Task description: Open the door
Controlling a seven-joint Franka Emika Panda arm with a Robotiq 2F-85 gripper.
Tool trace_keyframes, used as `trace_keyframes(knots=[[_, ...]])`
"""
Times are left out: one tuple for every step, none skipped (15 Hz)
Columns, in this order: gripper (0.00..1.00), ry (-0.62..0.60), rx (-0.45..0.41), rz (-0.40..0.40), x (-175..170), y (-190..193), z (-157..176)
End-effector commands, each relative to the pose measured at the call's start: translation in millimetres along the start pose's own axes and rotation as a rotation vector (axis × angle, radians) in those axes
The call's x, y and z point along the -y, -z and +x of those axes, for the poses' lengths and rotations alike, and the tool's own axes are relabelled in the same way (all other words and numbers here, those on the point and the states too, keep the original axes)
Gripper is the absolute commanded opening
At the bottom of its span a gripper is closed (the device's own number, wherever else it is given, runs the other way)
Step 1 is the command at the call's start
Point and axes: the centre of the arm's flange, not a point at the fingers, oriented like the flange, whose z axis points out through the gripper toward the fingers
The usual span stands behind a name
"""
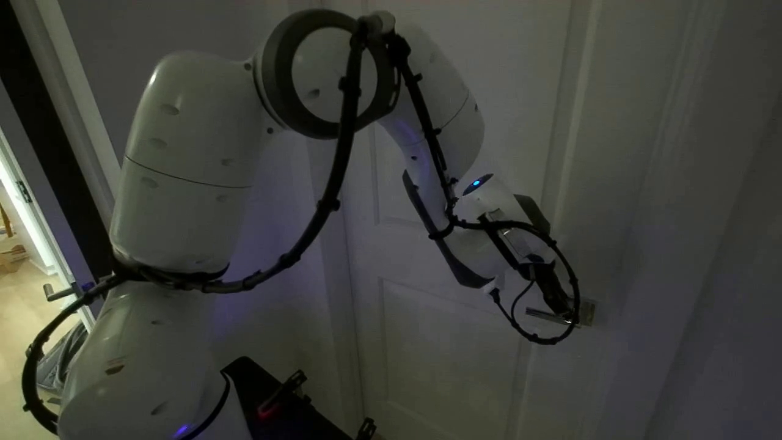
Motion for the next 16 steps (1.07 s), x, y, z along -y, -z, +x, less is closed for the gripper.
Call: trace_keyframes(knots=[[0.27,-0.008,0.057,-0.050,-14.1,-12.2,4.8],[0.70,-0.010,0.081,-0.062,-17.7,-17.7,1.7],[0.64,-0.011,0.098,-0.073,-21.2,-22.4,0.0],[0.64,-0.010,0.113,-0.080,-22.5,-26.3,-3.7],[0.70,-0.008,0.124,-0.083,-21.6,-29.4,-6.6],[0.77,-0.008,0.130,-0.080,-19.5,-31.7,-10.4],[0.85,-0.007,0.134,-0.085,-15.9,-32.4,-13.8],[0.92,-0.013,0.137,-0.090,-13.6,-33.0,-14.6],[1.00,-0.011,0.140,-0.097,-10.8,-32.4,-14.3],[1.00,-0.011,0.137,-0.100,-7.6,-30.0,-13.5],[1.00,-0.009,0.135,-0.104,-5.2,-27.9,-13.4],[1.00,-0.006,0.135,-0.108,-2.7,-24.7,-14.4],[1.00,-0.005,0.131,-0.116,-0.7,-21.7,-15.3],[1.00,-0.001,0.128,-0.115,1.2,-17.7,-15.5],[1.00,-0.001,0.123,-0.116,3.2,-14.7,-15.3],[1.00,0.002,0.119,-0.117,5.9,-10.2,-14.6]])
